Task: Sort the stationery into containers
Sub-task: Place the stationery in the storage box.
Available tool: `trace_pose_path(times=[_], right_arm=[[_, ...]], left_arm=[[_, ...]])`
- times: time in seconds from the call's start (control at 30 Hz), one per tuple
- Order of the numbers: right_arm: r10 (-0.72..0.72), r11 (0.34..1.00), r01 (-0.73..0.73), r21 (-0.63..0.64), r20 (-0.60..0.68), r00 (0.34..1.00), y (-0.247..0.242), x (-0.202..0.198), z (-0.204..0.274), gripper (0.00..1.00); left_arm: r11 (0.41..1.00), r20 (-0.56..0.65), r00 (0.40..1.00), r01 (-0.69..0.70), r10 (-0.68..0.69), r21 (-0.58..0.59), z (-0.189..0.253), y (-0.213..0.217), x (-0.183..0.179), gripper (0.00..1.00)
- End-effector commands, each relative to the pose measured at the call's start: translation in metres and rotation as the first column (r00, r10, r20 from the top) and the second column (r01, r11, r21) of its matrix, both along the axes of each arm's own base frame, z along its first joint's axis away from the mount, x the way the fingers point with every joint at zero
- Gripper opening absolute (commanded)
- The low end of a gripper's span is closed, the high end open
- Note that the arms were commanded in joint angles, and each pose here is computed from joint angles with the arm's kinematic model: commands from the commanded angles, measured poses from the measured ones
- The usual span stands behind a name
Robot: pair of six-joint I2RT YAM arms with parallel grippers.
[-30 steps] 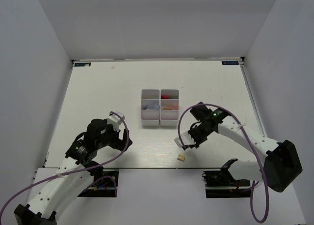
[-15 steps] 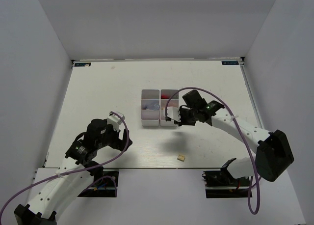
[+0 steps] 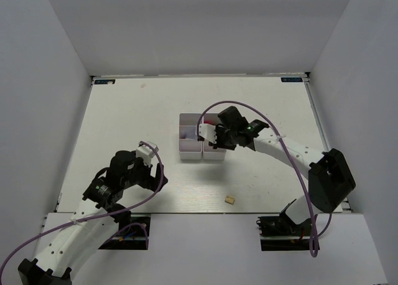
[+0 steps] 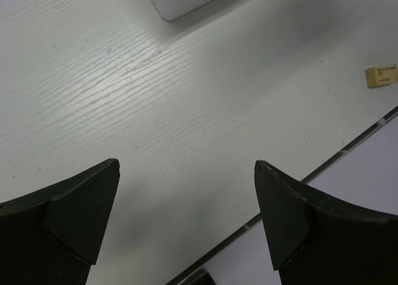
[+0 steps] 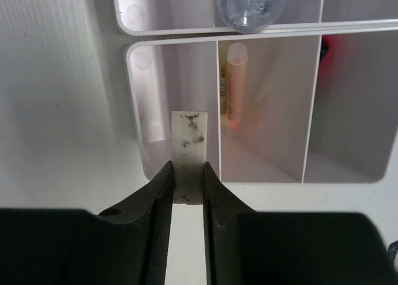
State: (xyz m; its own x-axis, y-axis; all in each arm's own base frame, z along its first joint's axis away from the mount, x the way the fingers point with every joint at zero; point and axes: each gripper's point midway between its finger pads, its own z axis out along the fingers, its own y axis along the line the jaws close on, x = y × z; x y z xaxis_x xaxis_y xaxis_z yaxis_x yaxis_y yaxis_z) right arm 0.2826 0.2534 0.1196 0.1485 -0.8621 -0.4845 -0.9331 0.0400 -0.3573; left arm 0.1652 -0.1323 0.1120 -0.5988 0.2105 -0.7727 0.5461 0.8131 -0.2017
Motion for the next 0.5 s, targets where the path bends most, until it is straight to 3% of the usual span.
trace_pose_path(times=[0.0, 0.07, 0.23, 0.4, 0.47], right_arm=[[-0.009, 0.999, 0.007, 0.035, 0.047, 0.999, 0.014, 0.010, 0.018, 0.06], [-0.002, 1.000, 0.001, 0.024, 0.047, 0.999, 0.015, 0.009, 0.015, 0.10], [0.006, 1.000, -0.006, 0.008, 0.051, 0.999, 0.015, 0.008, 0.013, 0.57], [-0.010, 0.999, 0.006, 0.052, 0.063, 0.998, 0.016, 0.003, 0.029, 0.59], [-0.019, 0.996, 0.015, 0.083, 0.048, 0.999, 0.016, -0.002, 0.037, 0.46]], left_arm=[[1.000, 0.017, 1.000, 0.011, -0.010, -0.012, 0.006, -0.002, 0.001, 0.99], [1.000, 0.014, 1.000, 0.012, -0.012, -0.011, 0.005, -0.002, 0.000, 0.99], [1.000, 0.018, 1.000, 0.008, -0.007, -0.012, 0.006, -0.002, 0.001, 0.99], [1.000, 0.030, 1.000, 0.003, -0.002, -0.023, 0.007, -0.002, 0.003, 0.98], [1.000, 0.024, 1.000, 0.004, -0.003, -0.021, 0.006, -0.002, 0.002, 0.91]])
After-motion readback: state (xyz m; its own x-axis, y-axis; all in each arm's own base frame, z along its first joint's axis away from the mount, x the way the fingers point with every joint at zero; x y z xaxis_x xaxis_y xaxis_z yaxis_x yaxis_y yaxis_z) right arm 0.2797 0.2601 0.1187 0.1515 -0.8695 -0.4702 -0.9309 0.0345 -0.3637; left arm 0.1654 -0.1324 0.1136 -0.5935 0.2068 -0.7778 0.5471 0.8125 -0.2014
